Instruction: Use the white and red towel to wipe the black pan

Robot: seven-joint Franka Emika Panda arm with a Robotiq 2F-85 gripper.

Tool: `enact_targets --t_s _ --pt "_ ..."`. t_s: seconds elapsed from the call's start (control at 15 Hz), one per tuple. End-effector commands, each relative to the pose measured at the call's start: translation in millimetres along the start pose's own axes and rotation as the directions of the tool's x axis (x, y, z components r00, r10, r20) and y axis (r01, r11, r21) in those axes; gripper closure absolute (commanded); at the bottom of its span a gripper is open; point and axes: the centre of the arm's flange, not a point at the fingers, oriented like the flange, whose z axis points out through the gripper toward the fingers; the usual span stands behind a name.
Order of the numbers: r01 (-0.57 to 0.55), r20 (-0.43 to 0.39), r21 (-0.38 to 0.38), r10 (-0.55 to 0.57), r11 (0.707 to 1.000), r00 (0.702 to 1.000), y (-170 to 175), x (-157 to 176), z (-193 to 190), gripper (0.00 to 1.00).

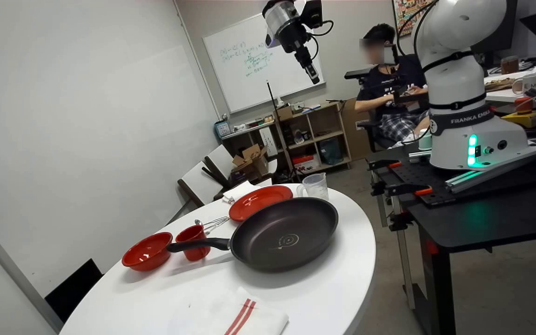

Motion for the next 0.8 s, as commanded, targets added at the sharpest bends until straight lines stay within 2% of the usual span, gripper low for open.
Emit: enact_targets --t_s 0.0,0.4,0.53,0.73 --pt "-0.007 -0.006 0.001 0.007 1.000 1.000 -0.9 2.2 1.2 0.00" --pt "-0.012 -0.020 -0.014 0.012 1.000 1.000 -21.4 53.0 25.9 0.00" --pt "0.014 -0.024 -0.027 -0.015 1.000 1.000 -41.9 79.7 37.8 0.00" --pt "0.074 -0.018 -0.062 -0.076 0.995 0.997 -95.9 119.8 58.7 0.00"
